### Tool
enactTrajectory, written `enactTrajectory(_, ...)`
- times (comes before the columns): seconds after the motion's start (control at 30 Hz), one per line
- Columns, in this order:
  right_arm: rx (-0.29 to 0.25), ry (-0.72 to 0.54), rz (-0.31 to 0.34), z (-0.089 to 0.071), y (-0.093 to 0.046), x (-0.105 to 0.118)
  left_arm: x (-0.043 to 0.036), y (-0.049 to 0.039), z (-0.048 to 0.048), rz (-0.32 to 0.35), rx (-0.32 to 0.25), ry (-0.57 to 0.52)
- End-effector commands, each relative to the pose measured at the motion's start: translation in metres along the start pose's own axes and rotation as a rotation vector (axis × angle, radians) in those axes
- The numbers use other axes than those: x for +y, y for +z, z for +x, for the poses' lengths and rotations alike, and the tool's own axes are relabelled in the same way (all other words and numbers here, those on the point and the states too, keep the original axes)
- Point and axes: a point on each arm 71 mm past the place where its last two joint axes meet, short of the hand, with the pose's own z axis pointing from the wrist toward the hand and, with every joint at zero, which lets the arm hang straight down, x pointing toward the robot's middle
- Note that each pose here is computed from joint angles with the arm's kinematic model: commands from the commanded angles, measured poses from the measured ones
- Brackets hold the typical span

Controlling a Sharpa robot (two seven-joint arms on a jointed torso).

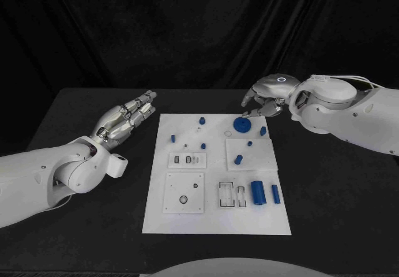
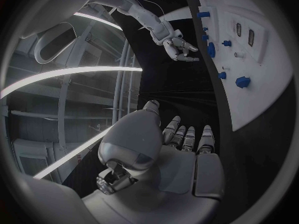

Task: Assemble the parts on the task board

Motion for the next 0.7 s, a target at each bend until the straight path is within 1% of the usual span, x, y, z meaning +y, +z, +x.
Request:
enactTrajectory(0.03, 0.069, 0.025, 0.077, 0.009, -0.002, -0.007, -0.0137, 0.0006, 0.0012, 0.181, 0.015, -0.011)
enactTrajectory(0.17, 0.081, 0.028, 0.09, 0.015, -0.002, -0.009, -0.0133, 0.0011, 0.0015, 0.179, 0.018, -0.014)
enactTrajectory(0.43, 0.084, 0.034, 0.082, 0.023, -0.001, -0.008, -0.0129, 0.001, 0.0009, 0.176, 0.02, -0.016)
enactTrajectory(0.7, 0.069, 0.039, 0.062, 0.027, 0.001, -0.004, -0.0124, 0.0011, 0.0004, 0.173, 0.022, -0.018)
